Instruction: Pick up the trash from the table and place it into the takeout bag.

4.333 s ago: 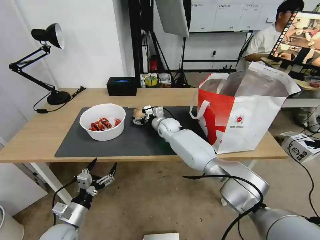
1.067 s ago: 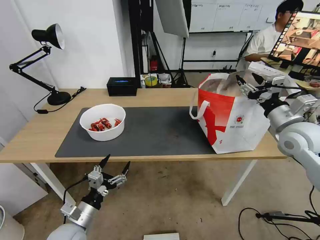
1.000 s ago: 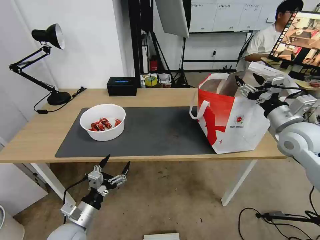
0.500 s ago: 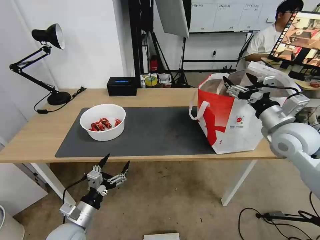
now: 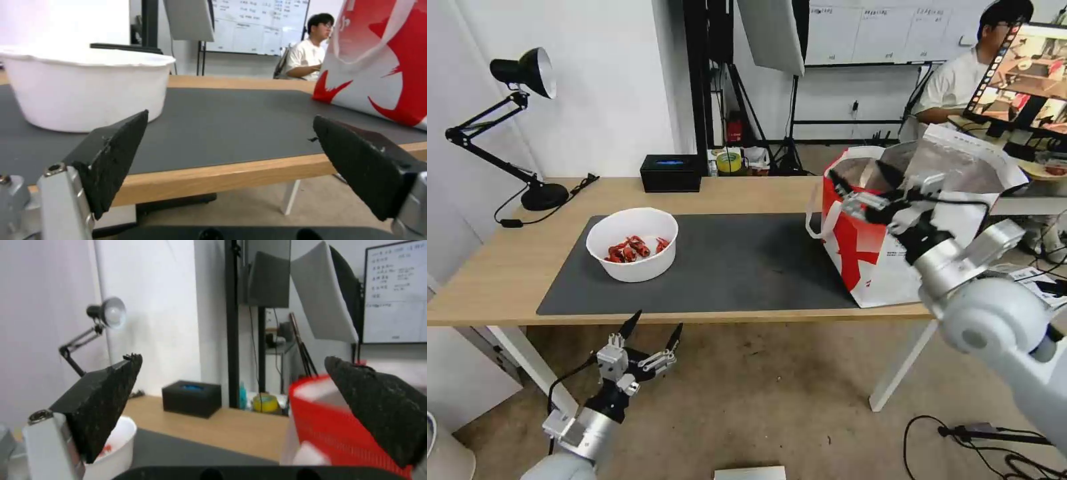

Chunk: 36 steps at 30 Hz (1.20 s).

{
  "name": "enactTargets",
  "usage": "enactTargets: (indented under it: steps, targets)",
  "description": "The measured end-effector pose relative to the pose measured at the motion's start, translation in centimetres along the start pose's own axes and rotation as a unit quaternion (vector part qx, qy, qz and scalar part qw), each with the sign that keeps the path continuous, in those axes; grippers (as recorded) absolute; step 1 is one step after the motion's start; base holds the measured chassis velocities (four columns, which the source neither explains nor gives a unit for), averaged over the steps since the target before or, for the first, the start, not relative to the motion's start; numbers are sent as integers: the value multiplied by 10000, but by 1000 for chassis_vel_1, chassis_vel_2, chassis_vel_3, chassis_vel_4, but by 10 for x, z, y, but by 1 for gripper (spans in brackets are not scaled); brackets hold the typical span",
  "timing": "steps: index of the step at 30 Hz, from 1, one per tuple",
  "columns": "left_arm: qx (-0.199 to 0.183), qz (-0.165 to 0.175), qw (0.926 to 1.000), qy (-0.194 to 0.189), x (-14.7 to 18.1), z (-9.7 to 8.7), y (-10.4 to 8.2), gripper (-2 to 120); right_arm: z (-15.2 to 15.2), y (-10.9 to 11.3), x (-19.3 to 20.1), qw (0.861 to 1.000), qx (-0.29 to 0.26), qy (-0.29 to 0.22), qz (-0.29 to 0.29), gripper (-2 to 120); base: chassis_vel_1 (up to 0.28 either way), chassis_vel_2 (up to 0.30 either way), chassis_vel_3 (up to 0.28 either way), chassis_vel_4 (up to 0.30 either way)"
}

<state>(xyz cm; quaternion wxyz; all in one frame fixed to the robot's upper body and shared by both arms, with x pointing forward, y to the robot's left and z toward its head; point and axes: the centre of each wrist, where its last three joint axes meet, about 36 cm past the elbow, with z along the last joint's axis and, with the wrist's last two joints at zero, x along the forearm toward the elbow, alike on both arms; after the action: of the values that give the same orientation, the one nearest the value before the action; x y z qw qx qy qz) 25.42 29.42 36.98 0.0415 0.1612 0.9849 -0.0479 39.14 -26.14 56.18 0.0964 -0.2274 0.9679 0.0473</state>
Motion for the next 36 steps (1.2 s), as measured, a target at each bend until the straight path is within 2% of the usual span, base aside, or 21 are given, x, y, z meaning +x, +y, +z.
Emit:
enactTargets:
  steps: [6,7,10,12,14,16,18,21,27,36]
  targets:
    - [-29,-31,10000,39,6,0,2,100,57,24,40,9986,26,384,354,100,0,0,0,0]
    - [-29,-31,10000,39,6,0,2,100,57,24,40,9986,26,384,354,100,0,0,0,0]
    - [-35,-12,10000,47,7,0,4,100,80,42,61,9971,-149,520,537,100,0,0,0,0]
    - [-36,-11,10000,47,7,0,5,100,82,44,63,9969,-166,529,549,100,0,0,0,0]
    - [-29,-12,10000,51,8,1,5,100,96,60,81,9959,-255,592,633,100,0,0,0,0]
    - [-26,-16,10000,51,8,1,5,100,100,66,88,9953,-279,635,673,100,0,0,0,0]
    - [-9,-28,10000,44,9,4,5,100,117,87,116,9925,-316,809,863,100,0,0,0,0]
    - [4,-26,10000,44,9,5,4,100,132,97,133,9903,-232,945,994,100,0,0,0,0]
    - [16,-6,10000,38,8,5,3,100,151,106,145,9877,-180,1077,1121,100,0,0,0,0]
    - [31,4,10000,46,11,6,2,100,160,101,146,9861,-102,1179,1167,100,0,0,0,0]
